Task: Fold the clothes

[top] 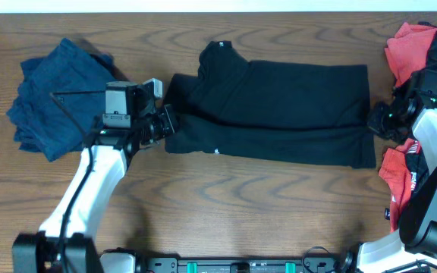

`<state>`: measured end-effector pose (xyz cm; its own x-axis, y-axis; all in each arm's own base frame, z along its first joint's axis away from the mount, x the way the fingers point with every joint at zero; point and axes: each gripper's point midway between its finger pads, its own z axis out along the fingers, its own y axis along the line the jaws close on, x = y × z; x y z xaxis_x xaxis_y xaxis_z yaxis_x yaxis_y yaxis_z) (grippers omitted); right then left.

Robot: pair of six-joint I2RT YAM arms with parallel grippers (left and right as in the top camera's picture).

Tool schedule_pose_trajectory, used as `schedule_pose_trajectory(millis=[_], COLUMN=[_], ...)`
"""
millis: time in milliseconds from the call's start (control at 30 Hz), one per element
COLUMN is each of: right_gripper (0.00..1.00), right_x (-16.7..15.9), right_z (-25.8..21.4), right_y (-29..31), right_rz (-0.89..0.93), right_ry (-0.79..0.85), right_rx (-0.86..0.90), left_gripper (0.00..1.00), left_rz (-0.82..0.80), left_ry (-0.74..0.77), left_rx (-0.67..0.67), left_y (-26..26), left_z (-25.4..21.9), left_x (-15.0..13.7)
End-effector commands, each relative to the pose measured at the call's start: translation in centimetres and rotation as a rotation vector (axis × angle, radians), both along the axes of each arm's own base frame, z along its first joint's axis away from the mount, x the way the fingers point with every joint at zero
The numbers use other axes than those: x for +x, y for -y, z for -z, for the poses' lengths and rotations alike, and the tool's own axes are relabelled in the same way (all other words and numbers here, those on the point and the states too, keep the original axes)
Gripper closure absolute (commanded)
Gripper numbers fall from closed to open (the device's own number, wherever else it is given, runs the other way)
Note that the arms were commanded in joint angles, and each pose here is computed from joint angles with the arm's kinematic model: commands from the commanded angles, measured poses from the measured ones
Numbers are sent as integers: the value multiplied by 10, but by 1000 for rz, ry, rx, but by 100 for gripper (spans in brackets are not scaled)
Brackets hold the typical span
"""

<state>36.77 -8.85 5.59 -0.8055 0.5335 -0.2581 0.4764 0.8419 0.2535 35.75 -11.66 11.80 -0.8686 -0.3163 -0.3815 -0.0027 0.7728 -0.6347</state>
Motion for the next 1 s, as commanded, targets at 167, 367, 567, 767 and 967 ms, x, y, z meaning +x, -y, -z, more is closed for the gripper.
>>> schedule_pose_trajectory(millis=[167, 367, 567, 767, 967], right_gripper=[99, 99, 90, 77, 78], right_x=[20, 14, 17, 13, 4], right_z=[-17, -12, -13, -12, -20], right_y=[-19, 2, 14, 16, 8], right_rz=[-122, -45, 33, 41, 27], right_ry=[119, 66, 71, 53, 40], right_rx=[33, -68, -109, -122, -90], left_gripper=[94, 94, 83, 2, 2], left_rz=[-60, -65, -63, -29, -92], left_ry=[-58, -27, 30, 24, 12], left_rx=[-45, -54, -60, -81, -94], left_y=[3, 4, 5, 8, -25], left_z=[48, 62, 54, 53, 49], left_x=[31, 46, 56, 52, 54])
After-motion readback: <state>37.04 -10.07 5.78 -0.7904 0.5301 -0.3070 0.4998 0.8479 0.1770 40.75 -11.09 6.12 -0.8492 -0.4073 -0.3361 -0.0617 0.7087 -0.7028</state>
